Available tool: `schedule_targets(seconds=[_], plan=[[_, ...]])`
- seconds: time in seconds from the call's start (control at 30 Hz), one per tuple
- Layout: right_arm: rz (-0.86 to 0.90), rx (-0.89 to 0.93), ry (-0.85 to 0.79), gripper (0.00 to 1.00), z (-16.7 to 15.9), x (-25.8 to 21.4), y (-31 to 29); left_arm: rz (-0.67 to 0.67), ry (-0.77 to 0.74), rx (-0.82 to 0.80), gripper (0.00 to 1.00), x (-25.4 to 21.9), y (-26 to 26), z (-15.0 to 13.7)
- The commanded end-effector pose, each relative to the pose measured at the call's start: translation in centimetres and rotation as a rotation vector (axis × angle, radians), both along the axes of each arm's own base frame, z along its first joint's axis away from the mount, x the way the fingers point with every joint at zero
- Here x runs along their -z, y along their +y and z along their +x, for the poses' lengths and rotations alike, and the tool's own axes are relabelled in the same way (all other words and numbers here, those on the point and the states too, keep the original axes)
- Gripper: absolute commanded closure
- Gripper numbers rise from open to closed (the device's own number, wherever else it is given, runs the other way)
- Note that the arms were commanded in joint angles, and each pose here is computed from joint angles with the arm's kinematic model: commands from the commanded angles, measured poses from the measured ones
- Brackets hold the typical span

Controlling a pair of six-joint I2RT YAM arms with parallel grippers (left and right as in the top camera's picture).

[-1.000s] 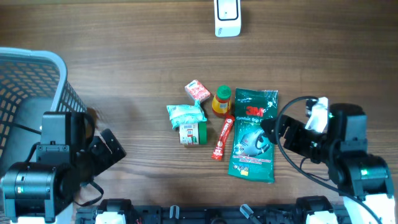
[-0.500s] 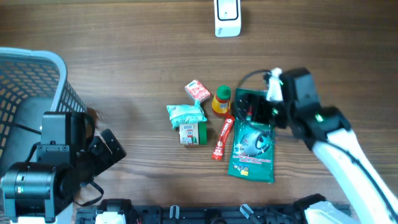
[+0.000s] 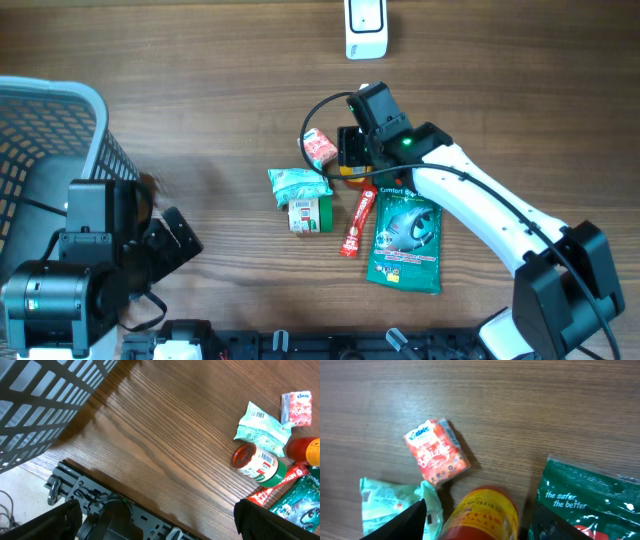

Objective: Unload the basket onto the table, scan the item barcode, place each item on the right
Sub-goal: 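Reach the right gripper toward the tissue box and bottle, then grasp the sriracha bottle by its red cap with the right gripper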

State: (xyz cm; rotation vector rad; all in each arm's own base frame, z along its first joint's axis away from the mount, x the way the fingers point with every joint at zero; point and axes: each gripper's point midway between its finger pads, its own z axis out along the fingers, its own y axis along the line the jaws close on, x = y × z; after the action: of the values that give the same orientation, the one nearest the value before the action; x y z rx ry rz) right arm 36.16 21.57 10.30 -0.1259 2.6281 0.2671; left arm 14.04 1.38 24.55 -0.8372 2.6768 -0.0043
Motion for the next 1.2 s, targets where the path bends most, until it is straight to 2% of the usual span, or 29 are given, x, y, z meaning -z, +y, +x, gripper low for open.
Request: schedule_targets(seconds=[0.0, 0.13, 0.27, 0.33, 0.37, 0.4, 0.43, 0.47, 0.57, 0.7, 0.83, 0.87, 0.9, 0.93, 1.03, 1.17], plan=[[-0.043, 0.129, 0.022, 0.42, 0.2, 0.4, -1.5, -0.008, 0.002, -0.004, 0.0, 0.1, -0.1, 0.0], [-0.096, 0.355, 0.039, 0.45, 0.2, -1.9, -4.4, -0.008, 0.002, -0.004, 0.0, 0.1, -0.1, 0.0], [-0.007, 0.634, 0.097, 0.46, -0.9, -1.8, -5.5, -0.008, 0.002, -0.004, 0.0, 0.1, -0.1, 0.0], [0.066, 0.675, 0.134, 0.45, -1.1, -1.7, -4.5, -0.008, 0.002, -0.004, 0.0, 0.1, -0.1, 0.0], [0.077, 0.665, 0.144, 0.4, -1.1, -1.7, -4.2, -0.008, 0.002, -0.004, 0.0, 0.1, -0.1, 0.0], [0.057, 0.582, 0.126, 0.27, -0.9, -2.2, -3.9, -0.008, 0.002, -0.004, 0.0, 0.1, -0.1, 0.0], [0.049, 0.525, 0.119, 0.21, -0.7, -2.6, -3.6, -0.008, 0.002, -0.004, 0.0, 0.1, -0.1, 0.0], [0.033, 0.396, 0.095, 0.0, -0.4, -3.9, -2.9, -0.008, 0.002, -0.004, 0.0, 0.1, -0.1, 0.0], [0.008, 0.082, 0.03, 0.0, -0.8, -7.9, -1.4, -0.008, 0.002, -0.004, 0.0, 0.1, -0.1, 0.0], [-0.099, -0.038, 0.076, 0.01, -2.1, -6.3, -2.2, -0.008, 0.002, -0.004, 0.0, 0.1, -0.1, 0.0], [-0.155, -0.122, 0.174, 0.09, -2.5, -2.7, -1.7, -0.008, 0.002, -0.004, 0.0, 0.1, -0.1, 0.0], [-0.173, -0.123, 0.203, 0.14, -2.6, -1.6, -1.9, -0.008, 0.002, -0.004, 0.0, 0.1, -0.1, 0.0], [-0.188, -0.123, 0.232, 0.26, -2.7, -0.6, -1.9, -0.008, 0.002, -0.004, 0.0, 0.1, -0.1, 0.0], [-0.205, -0.123, 0.263, 0.33, -2.9, 0.4, -2.0, -0.008, 0.002, -0.004, 0.0, 0.1, -0.1, 0.0], [-0.22, -0.12, 0.295, 0.43, -3.1, 1.5, -2.1, -0.008, 0.002, -0.004, 0.0, 0.1, -0.1, 0.0], [-0.168, 0.05, 0.321, 0.52, -3.2, 1.4, -2.3, -0.008, 0.002, -0.004, 0.0, 0.1, -0.1, 0.0]])
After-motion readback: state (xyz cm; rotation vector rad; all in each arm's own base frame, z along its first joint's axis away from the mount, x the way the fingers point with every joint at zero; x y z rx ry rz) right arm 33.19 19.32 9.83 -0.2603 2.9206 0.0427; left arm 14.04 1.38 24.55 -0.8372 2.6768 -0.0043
